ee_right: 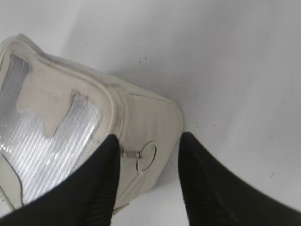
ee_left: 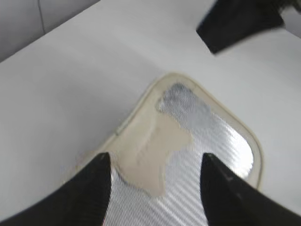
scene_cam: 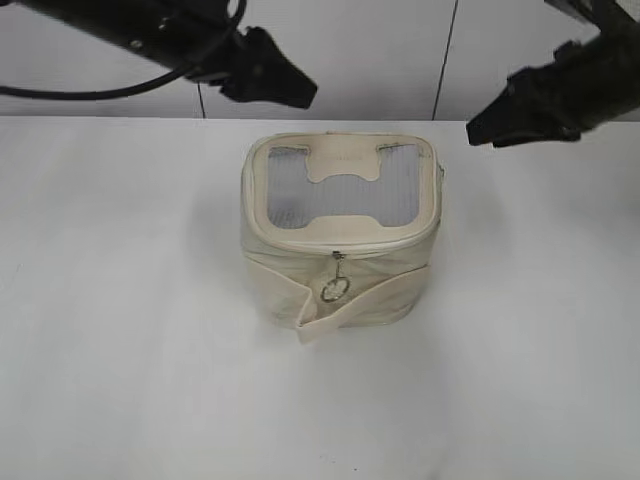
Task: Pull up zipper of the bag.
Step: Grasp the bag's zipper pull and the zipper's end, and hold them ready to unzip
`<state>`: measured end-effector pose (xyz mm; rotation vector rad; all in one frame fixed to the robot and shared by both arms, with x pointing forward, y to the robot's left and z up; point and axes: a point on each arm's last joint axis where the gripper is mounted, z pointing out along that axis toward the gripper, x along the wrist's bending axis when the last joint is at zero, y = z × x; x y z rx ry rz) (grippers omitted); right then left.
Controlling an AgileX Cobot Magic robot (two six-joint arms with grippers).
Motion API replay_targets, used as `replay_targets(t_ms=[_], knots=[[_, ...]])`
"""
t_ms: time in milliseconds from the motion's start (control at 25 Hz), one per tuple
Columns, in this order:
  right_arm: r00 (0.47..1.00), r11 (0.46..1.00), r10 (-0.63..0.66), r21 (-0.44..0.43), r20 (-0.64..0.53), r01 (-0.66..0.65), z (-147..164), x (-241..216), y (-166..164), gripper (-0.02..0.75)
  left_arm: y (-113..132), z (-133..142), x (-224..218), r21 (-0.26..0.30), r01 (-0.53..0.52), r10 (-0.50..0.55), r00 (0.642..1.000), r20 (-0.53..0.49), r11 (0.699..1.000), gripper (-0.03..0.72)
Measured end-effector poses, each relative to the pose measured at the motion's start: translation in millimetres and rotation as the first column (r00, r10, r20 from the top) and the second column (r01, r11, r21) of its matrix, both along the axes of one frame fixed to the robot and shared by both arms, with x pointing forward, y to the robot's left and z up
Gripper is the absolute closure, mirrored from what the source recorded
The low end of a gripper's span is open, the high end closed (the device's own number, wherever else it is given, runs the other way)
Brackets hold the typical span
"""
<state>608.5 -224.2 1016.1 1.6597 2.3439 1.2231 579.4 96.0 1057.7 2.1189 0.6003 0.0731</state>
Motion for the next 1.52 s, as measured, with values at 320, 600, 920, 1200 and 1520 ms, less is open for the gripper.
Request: replay_targets(t_ms=[320,600,920,1200,1520], knots=[[0.988,0.996,-0.084,0.029,0.13,0.081,-50,-70,-9,0.227,-51,-23,74,-0.035,0.269,-0.271,0.957,-0.099,0.963,0.23],[0.984,0.996,-0.09,0.032,0.151,0.087,-54,-70,-9,0.2,-75,-61,84,0.05,0.319,-0.308,0.938,-0.159,0.946,0.23],[0.994,0.998,-0.058,-0.004,0.092,0.059,-87,-63,-9,0.225,-78,-76,87,0.06,0.323,-0.306,0.932,-0.193,0.945,0.61],[0.993,0.999,-0.023,0.025,0.12,0.02,-109,-54,-4,0.251,-79,-76,87,0.066,0.326,-0.308,0.931,-0.193,0.943,0.633],[0.99,0.999,0.029,0.016,0.139,-0.032,-119,-32,16,0.259,-78,-76,88,0.069,0.319,-0.3,0.933,-0.199,0.945,0.635]])
